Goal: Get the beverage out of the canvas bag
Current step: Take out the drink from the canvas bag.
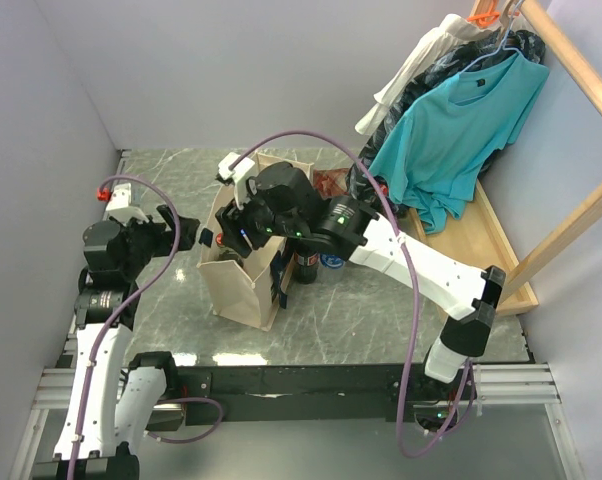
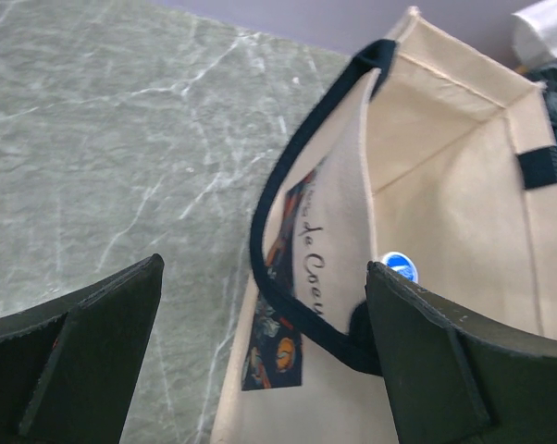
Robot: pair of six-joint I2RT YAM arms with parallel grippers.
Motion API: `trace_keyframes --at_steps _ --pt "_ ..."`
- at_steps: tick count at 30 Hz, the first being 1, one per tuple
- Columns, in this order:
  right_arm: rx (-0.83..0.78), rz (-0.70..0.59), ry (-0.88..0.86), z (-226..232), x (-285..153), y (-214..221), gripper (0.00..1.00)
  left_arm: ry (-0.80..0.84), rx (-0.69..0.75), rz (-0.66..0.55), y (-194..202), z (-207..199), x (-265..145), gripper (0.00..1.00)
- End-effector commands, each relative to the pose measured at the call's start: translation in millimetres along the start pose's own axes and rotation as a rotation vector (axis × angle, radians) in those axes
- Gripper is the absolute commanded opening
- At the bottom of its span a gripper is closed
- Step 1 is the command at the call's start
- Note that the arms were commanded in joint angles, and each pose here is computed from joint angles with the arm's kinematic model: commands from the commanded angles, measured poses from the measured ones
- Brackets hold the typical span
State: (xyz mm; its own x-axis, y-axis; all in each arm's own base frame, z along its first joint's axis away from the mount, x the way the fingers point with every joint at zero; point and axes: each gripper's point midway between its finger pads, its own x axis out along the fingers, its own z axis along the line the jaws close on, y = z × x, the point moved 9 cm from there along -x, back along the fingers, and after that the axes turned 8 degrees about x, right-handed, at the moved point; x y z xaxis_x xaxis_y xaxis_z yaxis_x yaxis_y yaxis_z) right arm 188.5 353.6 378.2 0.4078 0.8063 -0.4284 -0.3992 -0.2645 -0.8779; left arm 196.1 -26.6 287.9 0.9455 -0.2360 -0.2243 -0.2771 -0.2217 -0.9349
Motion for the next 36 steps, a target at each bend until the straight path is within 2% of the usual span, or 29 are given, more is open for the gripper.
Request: trace_keyframes --at_steps 1,11,19,31,36 --pt "0.012 -0.080 -0.005 6.6 -6.9 -17.5 0.65 0.123 0.038 -0.037 -7.2 -10.0 -1.8 0.96" --pt "0.018 -0.072 -0.013 7.8 1.0 -14.2 0.65 0.229 0.053 -0.018 -4.9 -16.9 -1.1 0.96" --pt "0.018 -0.061 -0.011 8.6 8.2 -15.8 0.64 0.122 0.016 0.058 6.2 -7.0 5.4 0.97" --pt "0.010 -0.028 -0.004 10.0 22.3 -14.2 0.62 0.135 0.003 0.063 13.4 -10.9 -5.9 0.96" --pt "0.014 0.031 0.018 8.2 30.1 -9.8 0.61 0.121 0.005 0.083 16.1 -10.5 -5.6 0.97"
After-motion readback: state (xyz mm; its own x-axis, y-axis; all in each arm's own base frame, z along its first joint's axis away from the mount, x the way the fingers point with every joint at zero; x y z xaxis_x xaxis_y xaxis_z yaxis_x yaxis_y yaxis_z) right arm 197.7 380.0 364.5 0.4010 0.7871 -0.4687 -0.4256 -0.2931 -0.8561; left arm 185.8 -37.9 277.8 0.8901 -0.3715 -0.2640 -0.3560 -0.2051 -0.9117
